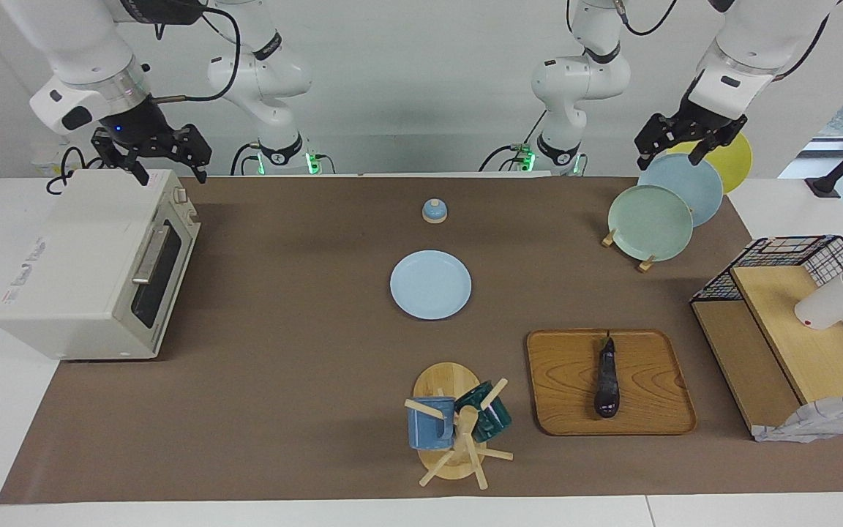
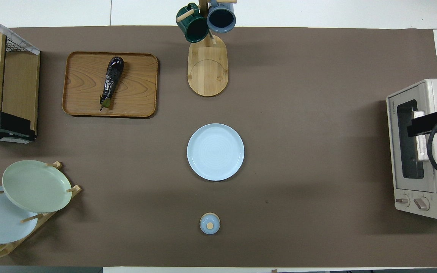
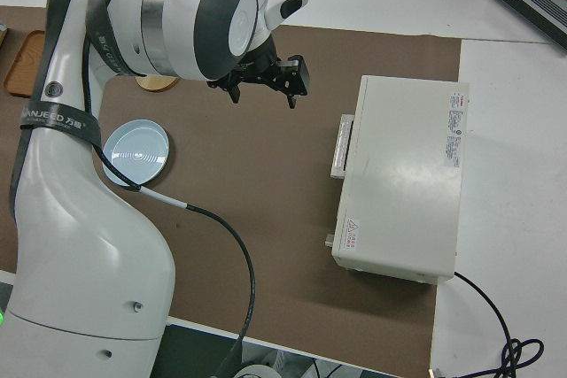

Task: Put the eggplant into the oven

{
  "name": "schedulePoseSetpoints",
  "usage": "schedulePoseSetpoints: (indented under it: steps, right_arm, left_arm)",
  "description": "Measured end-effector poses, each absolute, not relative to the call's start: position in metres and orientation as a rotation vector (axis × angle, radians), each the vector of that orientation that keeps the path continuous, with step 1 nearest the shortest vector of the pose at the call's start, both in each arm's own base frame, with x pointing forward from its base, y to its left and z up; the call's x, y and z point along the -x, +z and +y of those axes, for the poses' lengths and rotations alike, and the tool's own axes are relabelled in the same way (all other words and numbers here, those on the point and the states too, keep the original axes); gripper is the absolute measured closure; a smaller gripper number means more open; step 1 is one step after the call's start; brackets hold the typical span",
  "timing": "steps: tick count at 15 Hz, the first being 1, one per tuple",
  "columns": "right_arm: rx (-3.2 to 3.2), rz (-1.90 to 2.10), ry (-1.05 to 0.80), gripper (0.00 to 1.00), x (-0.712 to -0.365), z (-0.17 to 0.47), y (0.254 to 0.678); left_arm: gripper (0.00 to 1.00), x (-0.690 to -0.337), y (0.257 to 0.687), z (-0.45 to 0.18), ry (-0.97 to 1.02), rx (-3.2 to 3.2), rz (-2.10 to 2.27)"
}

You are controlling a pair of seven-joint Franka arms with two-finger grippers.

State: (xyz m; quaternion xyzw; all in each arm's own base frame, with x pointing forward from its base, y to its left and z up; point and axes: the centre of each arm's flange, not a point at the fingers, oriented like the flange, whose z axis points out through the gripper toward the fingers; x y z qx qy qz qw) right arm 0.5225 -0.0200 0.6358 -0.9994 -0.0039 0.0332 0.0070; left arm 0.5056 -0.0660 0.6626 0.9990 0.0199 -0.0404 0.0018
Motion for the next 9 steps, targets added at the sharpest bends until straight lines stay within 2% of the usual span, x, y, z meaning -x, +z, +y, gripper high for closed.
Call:
schedulePoseSetpoints:
  steps: [9]
  right_arm:
    - [3.125, -0.017, 0.104, 0.0, -0.5225, -0.0191, 0.6358]
  left_arm:
    - [0.0, -0.5043, 0.6636, -0.0645, -0.124, -3.135, 0.067]
